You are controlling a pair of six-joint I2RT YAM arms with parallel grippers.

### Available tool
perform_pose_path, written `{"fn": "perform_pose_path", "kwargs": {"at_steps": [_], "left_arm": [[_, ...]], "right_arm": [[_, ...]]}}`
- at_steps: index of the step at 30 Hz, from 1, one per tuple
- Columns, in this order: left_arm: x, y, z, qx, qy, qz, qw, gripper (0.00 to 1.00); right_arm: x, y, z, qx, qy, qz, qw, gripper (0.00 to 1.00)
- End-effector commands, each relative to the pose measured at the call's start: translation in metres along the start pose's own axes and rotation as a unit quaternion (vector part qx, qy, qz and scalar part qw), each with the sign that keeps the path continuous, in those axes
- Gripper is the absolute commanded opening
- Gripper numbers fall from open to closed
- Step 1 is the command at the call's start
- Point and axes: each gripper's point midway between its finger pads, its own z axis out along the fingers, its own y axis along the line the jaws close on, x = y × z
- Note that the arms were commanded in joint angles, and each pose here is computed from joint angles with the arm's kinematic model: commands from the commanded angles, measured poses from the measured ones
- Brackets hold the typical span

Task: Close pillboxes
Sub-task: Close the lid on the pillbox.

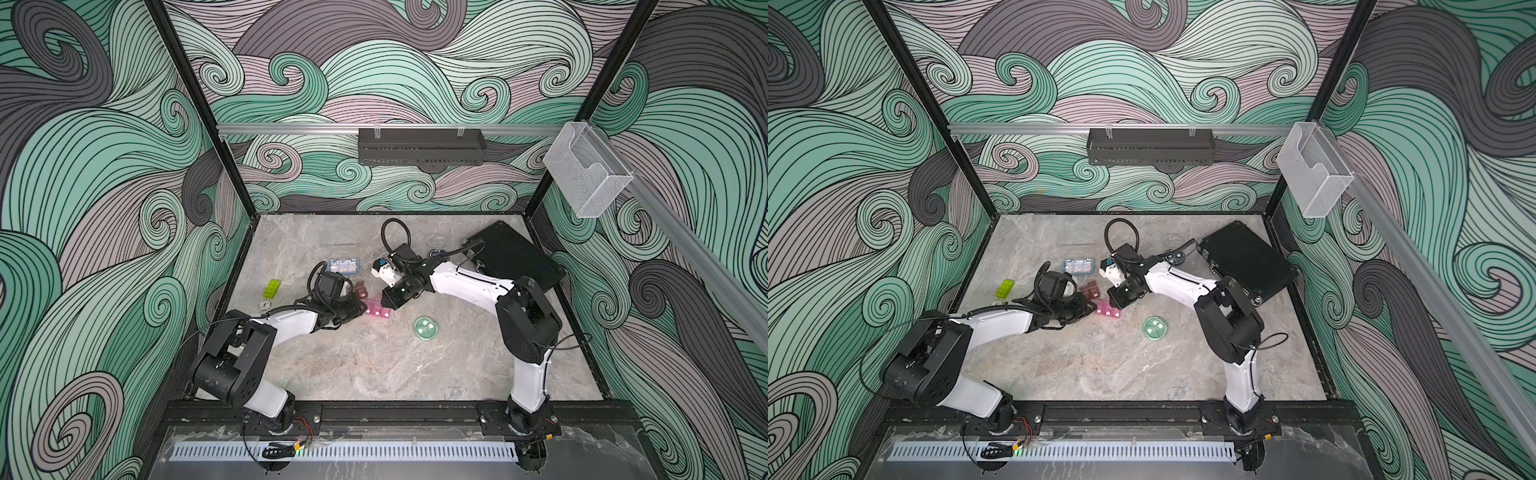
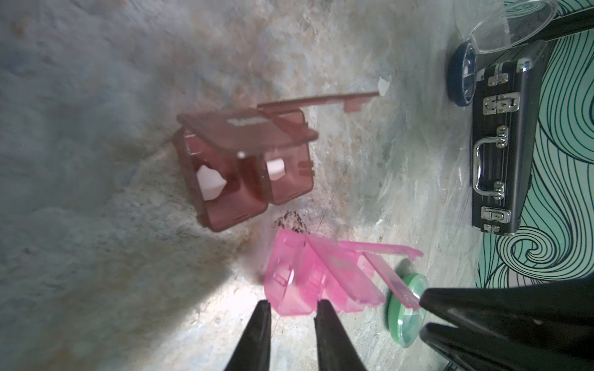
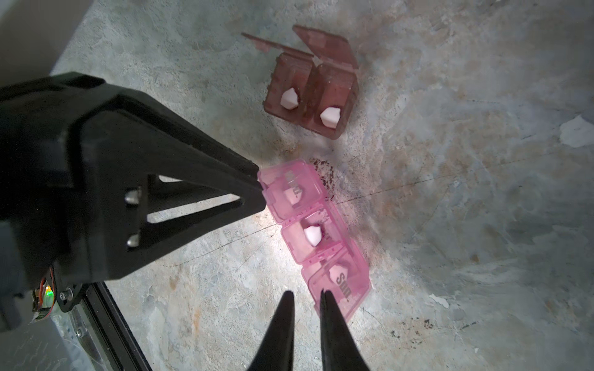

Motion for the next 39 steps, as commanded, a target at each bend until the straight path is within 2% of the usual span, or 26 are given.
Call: {"fn": "perform_pose_path", "kwargs": {"at_steps": [1, 21, 26, 31, 39], "left_arm": [[-0.001, 0.000, 0.003, 0.007, 0.002, -0.010, 1.000, 0.25], [0.004, 0.009, 0.011, -0.004, 0.009, -0.017, 1.000, 0.23], [0.004, 0.007, 0.009, -0.001, 0.008, -0.014, 1.000, 0.23], [0.002, 0.005, 0.010, 0.000, 0.010, -0.011, 1.000, 0.23], [0.005, 0.006, 0.015, 0.004, 0.015, -0.016, 1.000, 0.24]], "right_arm": [[0.007, 0.005, 0.007, -0.015, 0.011, 0.007, 1.000, 0.18], [0.022, 0.002, 0.021, -0.022, 0.029, 0.022, 0.999, 0.16], [0.003, 0.023, -0.007, -0.051, -0.011, 0.008, 0.999, 0.16], [-0.012, 0.012, -0.039, -0.005, -0.048, -0.012, 0.999, 0.17], [-0.011, -0.012, -0.024, 0.006, -0.019, 0.001, 1.000, 0.17]]}}
